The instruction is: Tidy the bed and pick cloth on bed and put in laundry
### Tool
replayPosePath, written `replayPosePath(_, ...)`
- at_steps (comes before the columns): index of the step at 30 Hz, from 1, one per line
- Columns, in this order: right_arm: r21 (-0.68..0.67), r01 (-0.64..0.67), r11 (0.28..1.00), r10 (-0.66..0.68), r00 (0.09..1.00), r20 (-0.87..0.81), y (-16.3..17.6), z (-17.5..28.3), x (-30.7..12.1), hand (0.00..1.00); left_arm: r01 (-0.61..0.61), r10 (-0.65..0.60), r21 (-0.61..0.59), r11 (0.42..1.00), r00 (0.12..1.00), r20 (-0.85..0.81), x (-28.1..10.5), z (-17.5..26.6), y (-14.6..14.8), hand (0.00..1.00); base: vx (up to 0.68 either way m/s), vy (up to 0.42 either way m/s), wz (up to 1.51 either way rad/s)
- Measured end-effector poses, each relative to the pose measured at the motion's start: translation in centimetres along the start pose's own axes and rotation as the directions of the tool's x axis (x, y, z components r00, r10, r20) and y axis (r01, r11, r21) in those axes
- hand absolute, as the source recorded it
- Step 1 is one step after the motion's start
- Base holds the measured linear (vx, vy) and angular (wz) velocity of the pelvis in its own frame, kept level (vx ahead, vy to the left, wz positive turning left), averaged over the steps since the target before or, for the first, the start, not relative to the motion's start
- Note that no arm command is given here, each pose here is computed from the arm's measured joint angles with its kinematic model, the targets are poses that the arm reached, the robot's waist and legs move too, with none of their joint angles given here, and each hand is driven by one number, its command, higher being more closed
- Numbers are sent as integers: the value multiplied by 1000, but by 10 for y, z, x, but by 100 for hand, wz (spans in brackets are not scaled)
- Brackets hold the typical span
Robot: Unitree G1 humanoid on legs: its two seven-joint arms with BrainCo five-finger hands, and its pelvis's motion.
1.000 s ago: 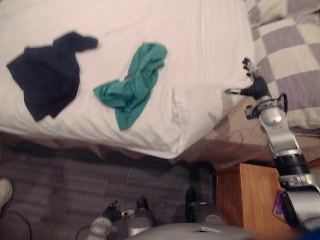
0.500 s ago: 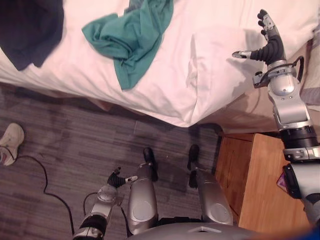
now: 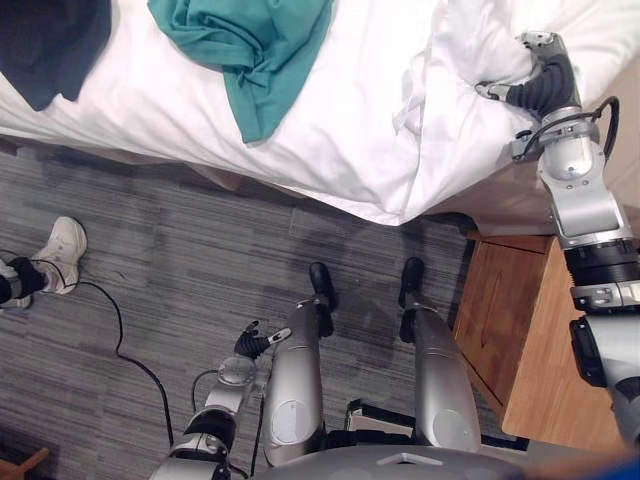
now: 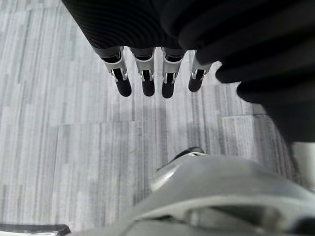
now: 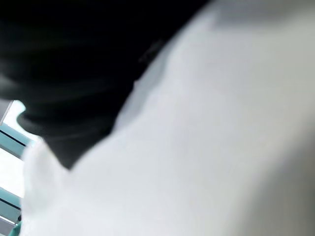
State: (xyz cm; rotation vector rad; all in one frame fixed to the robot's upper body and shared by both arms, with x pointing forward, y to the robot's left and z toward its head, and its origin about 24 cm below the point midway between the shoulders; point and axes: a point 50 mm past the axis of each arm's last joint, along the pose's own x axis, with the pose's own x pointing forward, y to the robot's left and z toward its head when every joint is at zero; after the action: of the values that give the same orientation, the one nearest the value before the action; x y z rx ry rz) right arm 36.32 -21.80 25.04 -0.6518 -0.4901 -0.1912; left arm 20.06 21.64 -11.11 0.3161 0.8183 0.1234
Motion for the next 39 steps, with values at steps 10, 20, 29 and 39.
replayPosePath(10,351,241,905,-97,920,-381,37,-94,-99,0,-39,46,62,997,993,-111,-5,-26,15,0,87,2,-13)
replayPosePath(20,374,572,730,-101,632,-768,60,-164,-235,0,-10,23,50,999,963,-270,-21,-70,15,0,59,12,-25)
replayPosePath(29,-223,736,639,-283,-44,-958,31,-188,-414,0,60,-66,-27,998,916,-397,-42,-112,4,0,52,10,-31)
replayPosePath(39,32,747,664,-425,413,-805,-33,-167,-329,100,114,-125,-53,992,864,-488,-62,-143,-1,0,26,-1,-4)
